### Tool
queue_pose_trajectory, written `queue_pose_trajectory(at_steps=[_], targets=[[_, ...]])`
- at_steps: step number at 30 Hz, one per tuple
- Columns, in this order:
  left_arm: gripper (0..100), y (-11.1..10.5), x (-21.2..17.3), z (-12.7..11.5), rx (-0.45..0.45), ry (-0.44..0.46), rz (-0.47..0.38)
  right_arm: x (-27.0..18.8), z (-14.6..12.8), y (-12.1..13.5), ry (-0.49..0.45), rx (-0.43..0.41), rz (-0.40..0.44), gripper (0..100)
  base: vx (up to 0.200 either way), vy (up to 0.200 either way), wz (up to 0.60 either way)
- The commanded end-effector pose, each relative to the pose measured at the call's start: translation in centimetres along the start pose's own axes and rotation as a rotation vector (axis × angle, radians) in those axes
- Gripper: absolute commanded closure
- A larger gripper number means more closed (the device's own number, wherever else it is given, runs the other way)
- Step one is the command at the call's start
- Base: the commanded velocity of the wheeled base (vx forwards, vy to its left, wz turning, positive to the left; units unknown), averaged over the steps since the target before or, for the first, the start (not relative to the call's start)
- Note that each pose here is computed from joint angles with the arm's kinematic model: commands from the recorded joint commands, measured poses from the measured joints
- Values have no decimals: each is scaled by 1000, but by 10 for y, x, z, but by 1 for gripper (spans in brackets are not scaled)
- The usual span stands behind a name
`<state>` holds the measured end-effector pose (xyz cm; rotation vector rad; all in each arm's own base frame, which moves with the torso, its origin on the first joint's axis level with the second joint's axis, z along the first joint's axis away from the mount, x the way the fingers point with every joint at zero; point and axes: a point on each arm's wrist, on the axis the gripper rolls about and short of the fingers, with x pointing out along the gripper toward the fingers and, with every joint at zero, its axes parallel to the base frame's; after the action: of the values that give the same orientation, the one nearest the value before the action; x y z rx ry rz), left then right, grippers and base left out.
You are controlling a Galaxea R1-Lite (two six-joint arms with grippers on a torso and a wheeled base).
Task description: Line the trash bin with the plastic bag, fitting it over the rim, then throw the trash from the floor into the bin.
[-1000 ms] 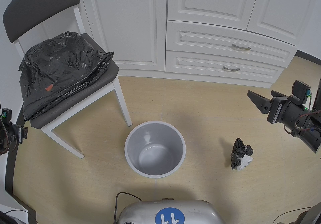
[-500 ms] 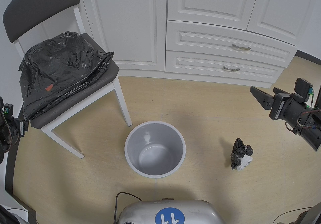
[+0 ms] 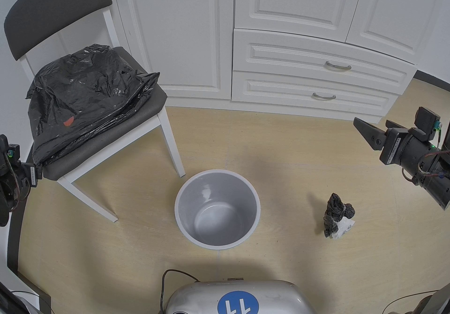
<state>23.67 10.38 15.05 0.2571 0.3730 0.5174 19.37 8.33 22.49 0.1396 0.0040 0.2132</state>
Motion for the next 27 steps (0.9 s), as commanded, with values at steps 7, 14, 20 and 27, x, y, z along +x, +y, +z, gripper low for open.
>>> queue_pose_trajectory(at_steps=[7,14,20,27], targets=[[0,-8,18,-2,-140,-104,12,-10,12,-3,-52,11,5,0,0,0,0],[0,-9,12,4,-219,-202,7,-10,12,-4,-53,10,2,0,0,0,0],[0,-17,11,-10,-263,-290,-145,-10,13,-4,-54,11,0,0,0,0,0],[0,-25,35,-23,-246,-330,-156,-10,12,-4,-54,12,3,0,0,0,0]])
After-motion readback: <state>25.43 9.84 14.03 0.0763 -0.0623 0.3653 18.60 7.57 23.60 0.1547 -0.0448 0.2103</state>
